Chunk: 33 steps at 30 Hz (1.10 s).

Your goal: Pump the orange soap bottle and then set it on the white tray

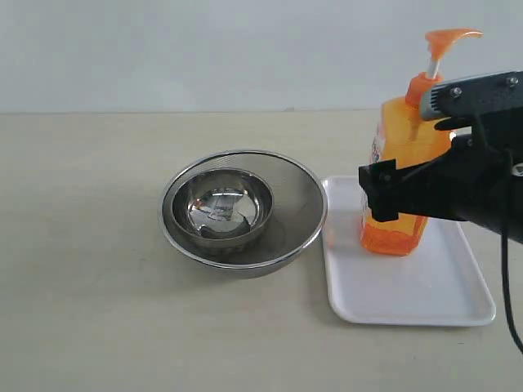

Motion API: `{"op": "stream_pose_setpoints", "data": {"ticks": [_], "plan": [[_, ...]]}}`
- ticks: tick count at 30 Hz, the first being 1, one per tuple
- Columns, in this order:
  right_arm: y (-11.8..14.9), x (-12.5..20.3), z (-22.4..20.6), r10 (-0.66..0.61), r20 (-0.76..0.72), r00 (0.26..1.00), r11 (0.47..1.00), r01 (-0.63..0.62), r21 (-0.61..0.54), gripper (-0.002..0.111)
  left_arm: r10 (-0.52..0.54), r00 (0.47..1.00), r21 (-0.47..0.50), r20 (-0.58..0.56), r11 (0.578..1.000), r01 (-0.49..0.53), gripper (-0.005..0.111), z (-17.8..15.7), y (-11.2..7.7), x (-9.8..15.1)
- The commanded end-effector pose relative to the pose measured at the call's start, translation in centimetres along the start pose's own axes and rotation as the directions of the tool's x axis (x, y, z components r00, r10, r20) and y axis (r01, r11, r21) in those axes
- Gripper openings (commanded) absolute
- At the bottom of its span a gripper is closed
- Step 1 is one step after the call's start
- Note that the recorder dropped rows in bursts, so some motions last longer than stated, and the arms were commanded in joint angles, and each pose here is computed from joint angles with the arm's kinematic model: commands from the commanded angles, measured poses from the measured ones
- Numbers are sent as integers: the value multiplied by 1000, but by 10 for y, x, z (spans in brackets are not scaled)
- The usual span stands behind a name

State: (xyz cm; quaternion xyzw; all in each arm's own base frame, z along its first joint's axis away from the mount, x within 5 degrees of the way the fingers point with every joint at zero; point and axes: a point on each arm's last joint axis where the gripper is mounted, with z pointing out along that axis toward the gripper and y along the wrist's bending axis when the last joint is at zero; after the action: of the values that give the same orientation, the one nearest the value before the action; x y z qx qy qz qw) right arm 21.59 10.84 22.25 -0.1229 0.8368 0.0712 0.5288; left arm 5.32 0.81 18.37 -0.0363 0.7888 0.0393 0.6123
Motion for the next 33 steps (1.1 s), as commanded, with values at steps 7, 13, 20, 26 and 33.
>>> {"op": "stream_pose_setpoints", "data": {"ticks": [7, 13, 20, 26, 33], "plan": [[-1, -18, -38, 56, 38, 998, 996, -53, -79, 104, -1, 1000, -1, 1, 1000, 1, 5, 0, 0, 1], [-4, -19, -47, 41, 25, 999, 997, -39, -73, 104, -1, 1000, -1, 1, 1000, 1, 5, 0, 0, 1], [-8, 3, -47, -3, -73, 997, 999, 0, -43, 104, -1, 1000, -1, 1, 1000, 1, 5, 0, 0, 1], [-11, 27, -47, 37, -143, 989, 999, -41, -25, 104, -1, 1000, -1, 1, 1000, 1, 5, 0, 0, 1], [1, 36, -49, 70, -177, 982, 983, -98, -154, 104, -1, 1000, -1, 1, 1000, 1, 5, 0, 0, 1]]}}
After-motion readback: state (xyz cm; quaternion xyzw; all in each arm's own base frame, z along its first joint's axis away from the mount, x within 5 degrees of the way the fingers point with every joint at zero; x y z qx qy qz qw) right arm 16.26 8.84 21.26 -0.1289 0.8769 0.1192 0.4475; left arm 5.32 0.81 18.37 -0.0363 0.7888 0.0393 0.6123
